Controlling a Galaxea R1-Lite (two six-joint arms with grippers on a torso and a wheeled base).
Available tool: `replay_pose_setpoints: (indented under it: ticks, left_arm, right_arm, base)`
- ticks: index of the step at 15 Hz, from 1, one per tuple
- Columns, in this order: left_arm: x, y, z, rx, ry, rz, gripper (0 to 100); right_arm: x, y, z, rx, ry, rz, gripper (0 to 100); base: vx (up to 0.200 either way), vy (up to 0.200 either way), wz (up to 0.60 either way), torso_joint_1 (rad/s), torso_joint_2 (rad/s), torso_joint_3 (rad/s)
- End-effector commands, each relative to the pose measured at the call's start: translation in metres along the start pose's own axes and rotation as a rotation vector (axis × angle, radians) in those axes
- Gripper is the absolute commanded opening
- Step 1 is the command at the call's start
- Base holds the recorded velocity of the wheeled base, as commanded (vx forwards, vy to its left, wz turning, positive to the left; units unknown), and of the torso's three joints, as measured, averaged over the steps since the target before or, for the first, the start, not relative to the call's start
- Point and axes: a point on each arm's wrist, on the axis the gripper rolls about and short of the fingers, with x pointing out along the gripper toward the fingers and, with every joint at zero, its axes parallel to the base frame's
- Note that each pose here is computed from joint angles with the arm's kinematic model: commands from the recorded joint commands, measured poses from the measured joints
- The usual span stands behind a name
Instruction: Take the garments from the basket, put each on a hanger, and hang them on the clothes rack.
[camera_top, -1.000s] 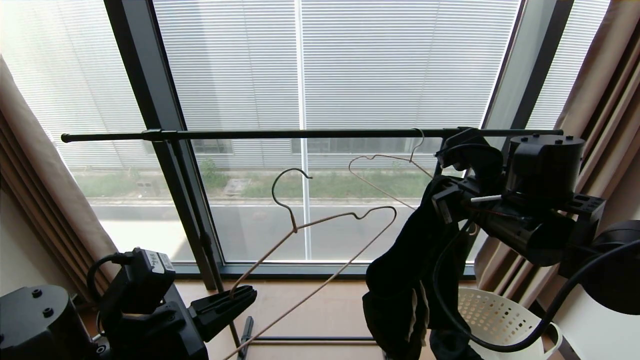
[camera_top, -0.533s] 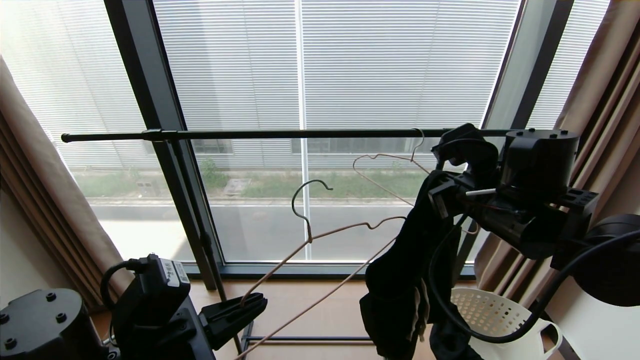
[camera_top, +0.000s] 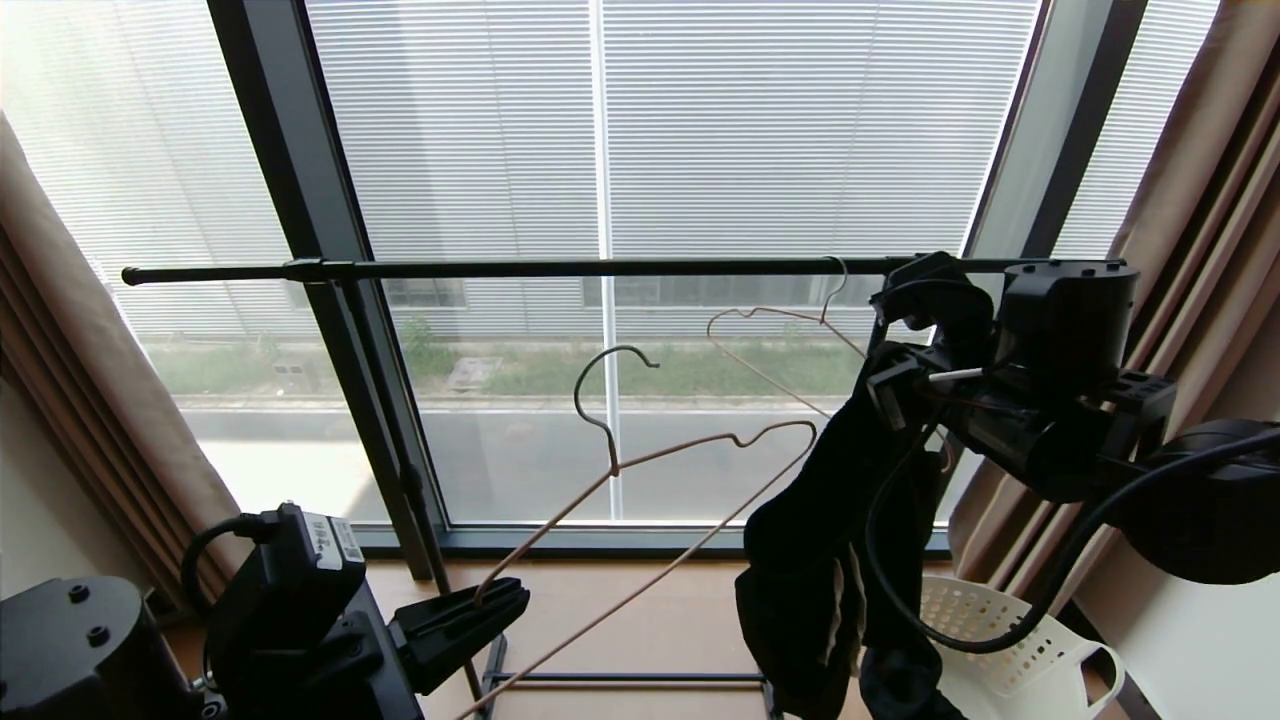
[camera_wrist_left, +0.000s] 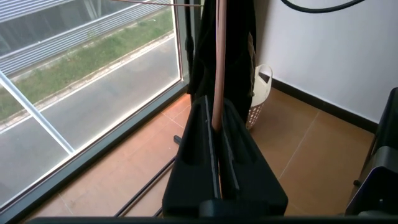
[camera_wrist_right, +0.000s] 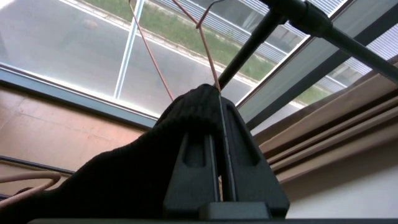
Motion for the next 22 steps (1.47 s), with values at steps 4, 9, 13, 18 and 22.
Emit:
replay_pose_setpoints:
  ticks: [4,9,13,18,22]
  left_arm:
    - [0.002,-0.005,0.002,0.007,-0.01,-0.03,0]
    - [0.026,0.001,-0.001,0.001,0.016,-0.031,0]
    - [0.039,0.01,-0.003,0.031,0.027,-0.005,0]
    - [0.044,0.012,-0.002,0.041,0.02,0.0,0]
    - [0.046,0.013,0.0,0.044,0.011,0.001,0]
  right_arm:
    - [0.011,0.003,0.006,0.004,-0.008,-0.013,0]
    - [-0.009,0.015,0.019,-0.001,-0.059,0.025,0]
    - [-0.03,0.02,0.025,-0.001,-0.089,0.051,0]
    - [-0.069,0.042,0.041,-0.001,-0.166,0.131,0]
    - [-0.09,0.066,0.045,-0.016,-0.203,0.215,0]
  base:
    - [0.0,0.0,0.0,0.0,0.0,0.0]
    - [0.0,0.0,0.0,0.0,0.0,0.0]
    - [0.0,0.0,0.0,0.0,0.0,0.0]
    - [0.0,0.0,0.0,0.0,0.0,0.0]
    - [0.0,0.0,0.0,0.0,0.0,0.0]
